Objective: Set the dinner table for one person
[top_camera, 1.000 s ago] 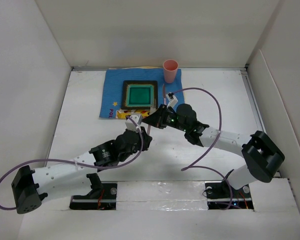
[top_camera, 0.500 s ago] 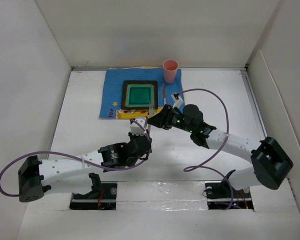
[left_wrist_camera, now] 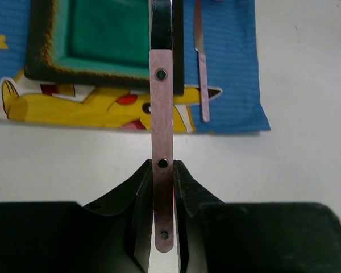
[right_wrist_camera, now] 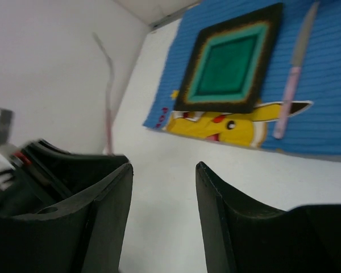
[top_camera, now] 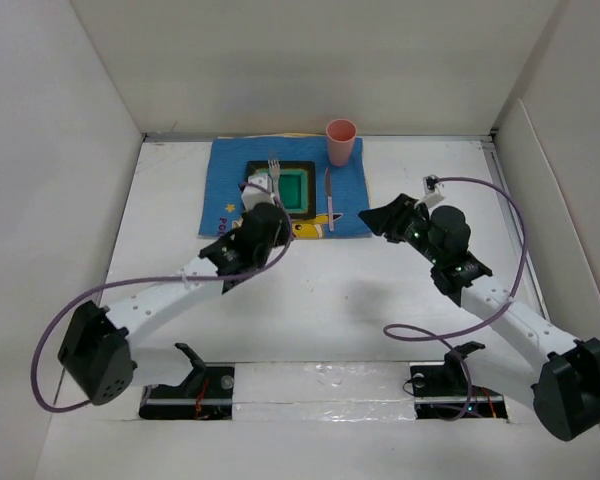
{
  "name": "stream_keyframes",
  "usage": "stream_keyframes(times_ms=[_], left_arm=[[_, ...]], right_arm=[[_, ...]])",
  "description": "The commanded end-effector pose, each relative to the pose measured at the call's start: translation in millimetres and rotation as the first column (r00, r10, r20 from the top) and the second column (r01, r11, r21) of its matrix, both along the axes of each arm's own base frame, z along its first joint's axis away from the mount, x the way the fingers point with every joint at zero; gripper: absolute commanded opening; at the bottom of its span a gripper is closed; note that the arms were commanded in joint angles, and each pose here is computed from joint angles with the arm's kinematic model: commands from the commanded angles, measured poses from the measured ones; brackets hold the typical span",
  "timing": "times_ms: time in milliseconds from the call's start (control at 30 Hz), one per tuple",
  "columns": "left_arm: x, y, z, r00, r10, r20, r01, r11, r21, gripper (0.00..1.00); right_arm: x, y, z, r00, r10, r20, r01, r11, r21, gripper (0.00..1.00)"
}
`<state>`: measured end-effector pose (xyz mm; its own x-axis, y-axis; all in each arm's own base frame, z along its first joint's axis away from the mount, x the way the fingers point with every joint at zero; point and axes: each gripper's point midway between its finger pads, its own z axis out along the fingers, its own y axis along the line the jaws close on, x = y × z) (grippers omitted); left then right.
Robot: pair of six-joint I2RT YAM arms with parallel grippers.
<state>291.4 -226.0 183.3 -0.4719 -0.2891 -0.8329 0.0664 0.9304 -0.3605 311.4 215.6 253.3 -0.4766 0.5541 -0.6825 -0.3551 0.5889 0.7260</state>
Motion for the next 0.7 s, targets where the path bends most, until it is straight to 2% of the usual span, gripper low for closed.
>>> stream_keyframes(times_ms=[0, 167, 233, 267, 433, 667], left_arm=[[46, -13, 55, 0.996, -0.048, 0.073, 0.053, 0.996, -0.072, 0.0], [100, 30, 61, 0.999, 0.009, -0.033, -0.007, 0.997, 0.072, 0.0], [115, 38, 63, 0.998, -0.04, -0.046, 0.044, 0.995, 0.086, 0.0], [125, 59, 60, 0.998, -0.01, -0.059, 0.015, 0.995, 0.097, 0.0], [149, 79, 20, 0.988, -0.068, -0.136, 0.093, 0.978, 0.189, 0.0], [167, 108, -31, 0.962, -0.054, -0.267, 0.116, 0.968, 0.223, 0.0]], right_arm=[[14, -30, -36, 0.995, -0.094, -0.02, 0.091, 0.988, -0.126, 0.53], [19, -46, -56, 0.994, -0.098, -0.042, 0.088, 0.976, -0.201, 0.52], [17, -52, -53, 0.993, -0.112, -0.033, 0.103, 0.973, -0.206, 0.51], [15, -53, -51, 0.994, -0.108, -0.026, 0.101, 0.974, -0.204, 0.51], [12, -70, -37, 0.983, -0.183, 0.029, 0.185, 0.961, -0.206, 0.51], [11, -68, -42, 0.988, -0.154, 0.01, 0.153, 0.967, -0.204, 0.51]])
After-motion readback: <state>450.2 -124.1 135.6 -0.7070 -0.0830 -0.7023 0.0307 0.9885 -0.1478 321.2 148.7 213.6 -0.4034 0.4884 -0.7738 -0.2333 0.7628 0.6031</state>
